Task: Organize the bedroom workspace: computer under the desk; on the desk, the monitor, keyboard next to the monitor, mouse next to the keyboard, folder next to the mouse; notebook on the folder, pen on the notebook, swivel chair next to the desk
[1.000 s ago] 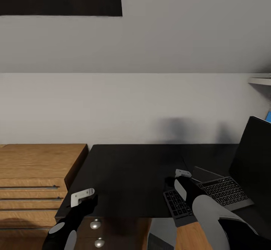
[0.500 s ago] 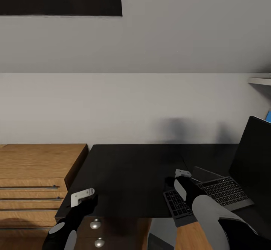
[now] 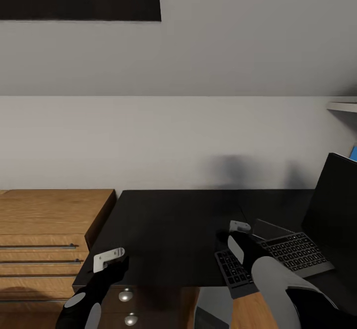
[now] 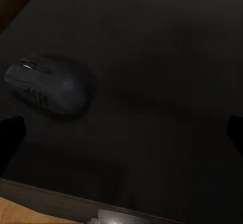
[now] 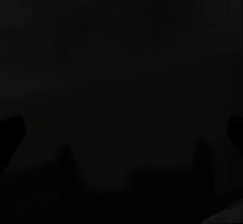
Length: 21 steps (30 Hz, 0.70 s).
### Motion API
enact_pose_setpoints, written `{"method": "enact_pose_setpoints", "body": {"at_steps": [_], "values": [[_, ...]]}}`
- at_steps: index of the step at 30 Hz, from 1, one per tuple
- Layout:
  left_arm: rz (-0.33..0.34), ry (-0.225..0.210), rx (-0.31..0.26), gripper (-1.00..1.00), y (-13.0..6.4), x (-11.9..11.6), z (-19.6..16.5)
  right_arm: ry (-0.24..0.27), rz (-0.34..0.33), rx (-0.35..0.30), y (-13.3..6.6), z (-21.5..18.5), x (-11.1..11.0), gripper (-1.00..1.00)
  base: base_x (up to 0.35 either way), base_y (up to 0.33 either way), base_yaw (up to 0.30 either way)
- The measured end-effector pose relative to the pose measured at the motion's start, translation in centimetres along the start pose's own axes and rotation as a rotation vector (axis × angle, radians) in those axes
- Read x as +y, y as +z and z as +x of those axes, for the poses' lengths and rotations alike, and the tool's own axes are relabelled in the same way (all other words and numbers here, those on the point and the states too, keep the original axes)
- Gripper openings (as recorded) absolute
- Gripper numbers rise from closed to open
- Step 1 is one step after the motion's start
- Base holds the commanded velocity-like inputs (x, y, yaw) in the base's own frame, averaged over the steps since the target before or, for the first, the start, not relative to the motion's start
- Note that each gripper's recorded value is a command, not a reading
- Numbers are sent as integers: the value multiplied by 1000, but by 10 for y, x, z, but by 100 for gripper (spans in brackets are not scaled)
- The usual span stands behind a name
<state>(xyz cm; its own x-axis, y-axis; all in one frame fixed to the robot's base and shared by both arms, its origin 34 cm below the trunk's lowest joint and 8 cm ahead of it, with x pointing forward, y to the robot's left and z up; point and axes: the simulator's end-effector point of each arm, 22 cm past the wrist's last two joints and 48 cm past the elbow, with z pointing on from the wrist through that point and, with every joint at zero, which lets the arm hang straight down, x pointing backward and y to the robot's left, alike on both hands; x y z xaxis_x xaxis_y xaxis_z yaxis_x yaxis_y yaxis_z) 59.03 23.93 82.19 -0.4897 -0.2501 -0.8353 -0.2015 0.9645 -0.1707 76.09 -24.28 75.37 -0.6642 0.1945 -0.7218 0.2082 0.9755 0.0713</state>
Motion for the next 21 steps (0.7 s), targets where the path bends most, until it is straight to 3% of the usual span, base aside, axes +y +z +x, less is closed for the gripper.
{"method": "enact_pose_setpoints", "body": {"at_steps": [5,7,9,16,21], "values": [[0,0,1,100,0,0,0,5,-3,-34,-1,-8,3,100,0,0,0],[1,1,0,100,0,0,0,12,-33,-80,-8,-25,27,100,0,0,0],[1,1,0,100,0,0,0,13,-38,-92,-10,-28,31,100,0,0,0],[1,2,-2,100,0,-1,0,24,-65,-154,-24,-24,47,100,0,0,0],[2,2,-2,100,0,-1,0,3,-78,-213,-41,-17,52,100,0,0,0]]}}
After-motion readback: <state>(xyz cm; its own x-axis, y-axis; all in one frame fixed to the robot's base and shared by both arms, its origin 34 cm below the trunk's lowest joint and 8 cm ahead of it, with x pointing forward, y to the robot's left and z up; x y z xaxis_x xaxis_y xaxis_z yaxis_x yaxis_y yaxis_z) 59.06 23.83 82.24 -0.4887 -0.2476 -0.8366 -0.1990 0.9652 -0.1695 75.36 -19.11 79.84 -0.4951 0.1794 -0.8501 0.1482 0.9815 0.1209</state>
